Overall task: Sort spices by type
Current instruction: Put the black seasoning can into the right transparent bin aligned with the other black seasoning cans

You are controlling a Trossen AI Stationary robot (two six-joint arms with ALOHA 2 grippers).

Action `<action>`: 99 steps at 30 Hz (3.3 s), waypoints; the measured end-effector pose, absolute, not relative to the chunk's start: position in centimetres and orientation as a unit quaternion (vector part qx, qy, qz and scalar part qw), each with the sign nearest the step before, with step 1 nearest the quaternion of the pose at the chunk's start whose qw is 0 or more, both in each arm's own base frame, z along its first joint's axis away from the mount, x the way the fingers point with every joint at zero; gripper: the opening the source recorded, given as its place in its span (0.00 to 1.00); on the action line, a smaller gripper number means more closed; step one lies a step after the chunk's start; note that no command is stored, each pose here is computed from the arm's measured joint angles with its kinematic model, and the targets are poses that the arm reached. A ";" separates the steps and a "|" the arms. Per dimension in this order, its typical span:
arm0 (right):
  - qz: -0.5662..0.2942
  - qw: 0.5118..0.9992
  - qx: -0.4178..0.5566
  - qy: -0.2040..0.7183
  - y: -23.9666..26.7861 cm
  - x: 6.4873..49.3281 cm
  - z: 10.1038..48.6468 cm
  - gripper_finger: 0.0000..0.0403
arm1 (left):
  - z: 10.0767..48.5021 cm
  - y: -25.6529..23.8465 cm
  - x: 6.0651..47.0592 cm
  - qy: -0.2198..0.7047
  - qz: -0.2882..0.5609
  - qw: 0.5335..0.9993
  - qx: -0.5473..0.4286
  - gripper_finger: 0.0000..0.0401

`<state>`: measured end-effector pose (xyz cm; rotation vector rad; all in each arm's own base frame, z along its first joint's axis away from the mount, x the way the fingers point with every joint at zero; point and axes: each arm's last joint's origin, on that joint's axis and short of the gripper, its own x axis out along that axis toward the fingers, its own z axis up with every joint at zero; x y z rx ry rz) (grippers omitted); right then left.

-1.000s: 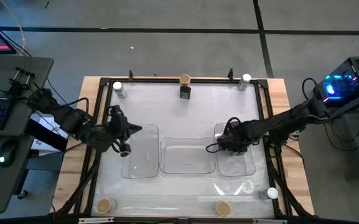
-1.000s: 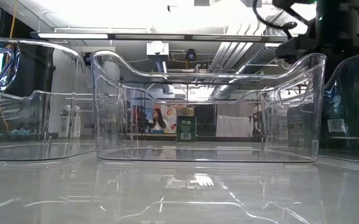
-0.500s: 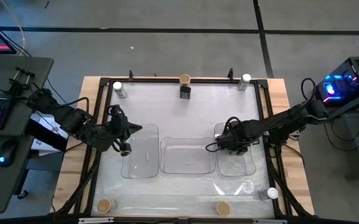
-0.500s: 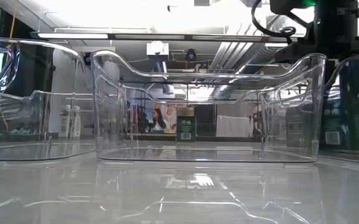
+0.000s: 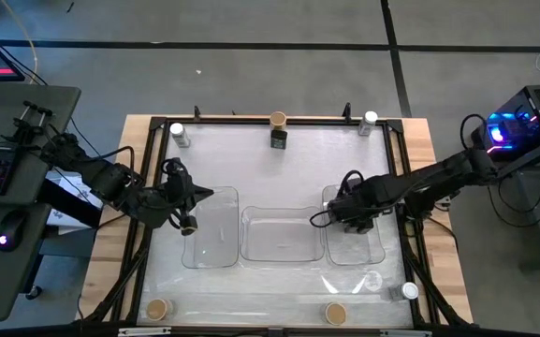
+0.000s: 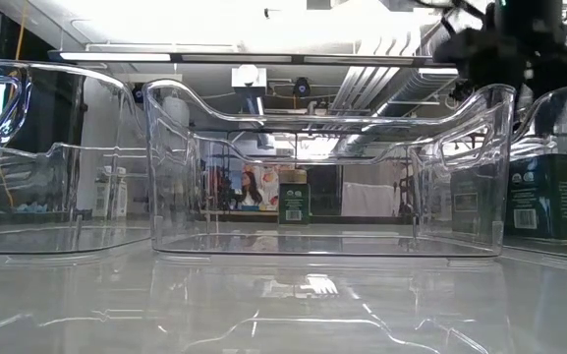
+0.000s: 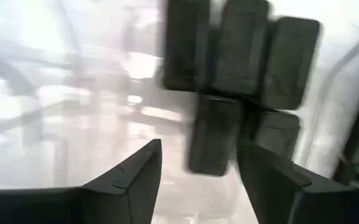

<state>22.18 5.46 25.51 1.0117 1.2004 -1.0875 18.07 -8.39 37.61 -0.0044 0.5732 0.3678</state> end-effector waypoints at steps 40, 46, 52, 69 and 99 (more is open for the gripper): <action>-0.416 0.579 0.340 0.612 5.5 24.4 21.7 0.00 | 37.6 -7.8 18.3 0.277 0.201 0.940 -0.019 0.00; -0.391 0.638 0.343 0.568 6.3 25.8 24.8 0.00 | 37.7 -7.8 18.4 0.274 0.201 0.940 -0.028 0.00; -0.348 0.738 0.301 0.493 6.7 27.4 29.5 0.00 | 38.1 -7.8 18.8 0.251 0.200 0.946 -0.046 0.00; -0.271 0.848 0.310 0.334 -8.3 34.8 30.8 0.20 | 39.0 -3.0 18.9 0.290 0.154 0.944 0.020 0.00; -0.299 0.825 0.297 0.377 -22.3 38.0 22.4 0.01 | 38.1 11.7 23.8 0.216 0.152 0.963 -0.061 0.00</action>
